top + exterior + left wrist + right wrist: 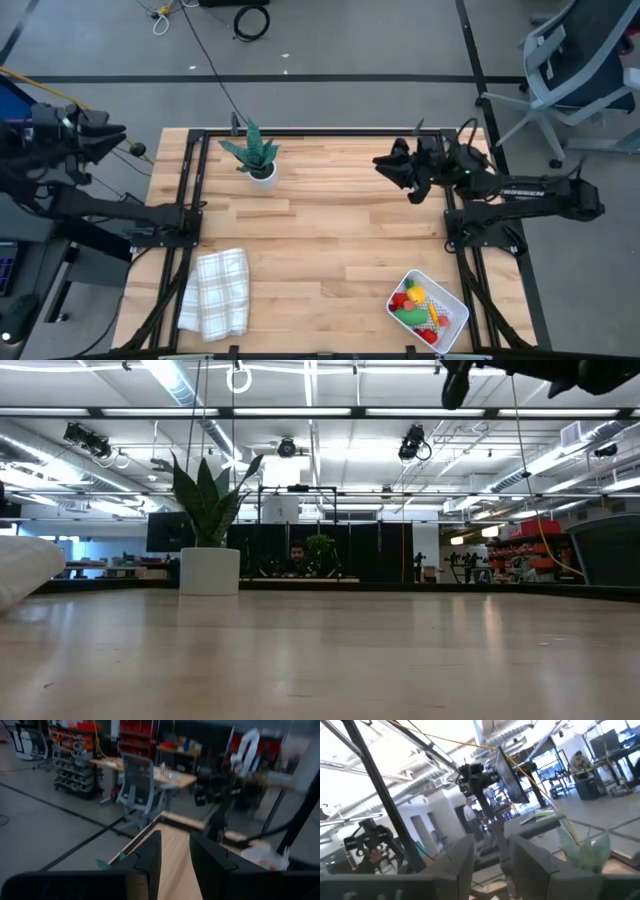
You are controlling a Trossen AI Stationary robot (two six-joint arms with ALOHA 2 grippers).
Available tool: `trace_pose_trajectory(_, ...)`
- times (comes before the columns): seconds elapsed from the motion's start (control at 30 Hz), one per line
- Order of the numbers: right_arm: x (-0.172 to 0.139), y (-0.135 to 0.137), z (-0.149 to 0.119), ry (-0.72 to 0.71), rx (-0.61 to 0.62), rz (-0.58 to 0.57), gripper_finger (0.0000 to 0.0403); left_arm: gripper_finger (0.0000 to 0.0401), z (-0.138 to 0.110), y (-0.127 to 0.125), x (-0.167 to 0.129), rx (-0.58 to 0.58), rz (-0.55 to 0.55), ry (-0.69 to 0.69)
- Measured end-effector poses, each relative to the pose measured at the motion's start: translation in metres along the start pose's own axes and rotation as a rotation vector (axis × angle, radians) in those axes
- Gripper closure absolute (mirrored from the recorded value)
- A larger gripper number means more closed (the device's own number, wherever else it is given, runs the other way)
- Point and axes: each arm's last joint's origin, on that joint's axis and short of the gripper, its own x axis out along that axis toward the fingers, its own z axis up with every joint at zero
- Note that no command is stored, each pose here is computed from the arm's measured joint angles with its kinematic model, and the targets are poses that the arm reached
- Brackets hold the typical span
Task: Pick and placing Produce into tupperware
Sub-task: Return to Home Position
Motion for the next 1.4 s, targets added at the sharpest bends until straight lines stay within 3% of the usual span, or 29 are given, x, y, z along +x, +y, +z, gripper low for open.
trace_pose_trajectory(0.33,-0.007,0.018,-0.004,0.014,0.024,0.056,0.0270,0.0294,-0.080,-0.002,0.042,-0.105,-0.036,-0.170)
trace_pose_trajectory(0.6,-0.026,0.024,-0.008,0.060,0.021,-0.175,0.0270,0.0294,-0.128,-0.006,0.072,-0.182,-0.056,-0.232)
trace_pose_trajectory(0.83,-0.042,0.028,-0.017,0.041,0.003,-0.321,0.0270,0.0294,-0.154,-0.004,0.079,-0.137,-0.043,-0.206)
trace_pose_trajectory(0.97,-0.049,0.022,-0.037,0.047,0.033,-0.316,0.0270,0.0294,-0.158,-0.005,0.083,-0.127,-0.038,-0.186)
trace_pose_trajectory(1.2,-0.064,0.010,-0.065,-0.036,0.082,-0.263,0.0270,0.0294,-0.165,-0.011,0.100,-0.172,-0.059,-0.271)
trace_pose_trajectory(1.4,-0.073,0.007,-0.074,-0.039,0.128,-0.172,0.0270,0.0294,-0.195,-0.019,0.131,-0.212,-0.067,-0.283)
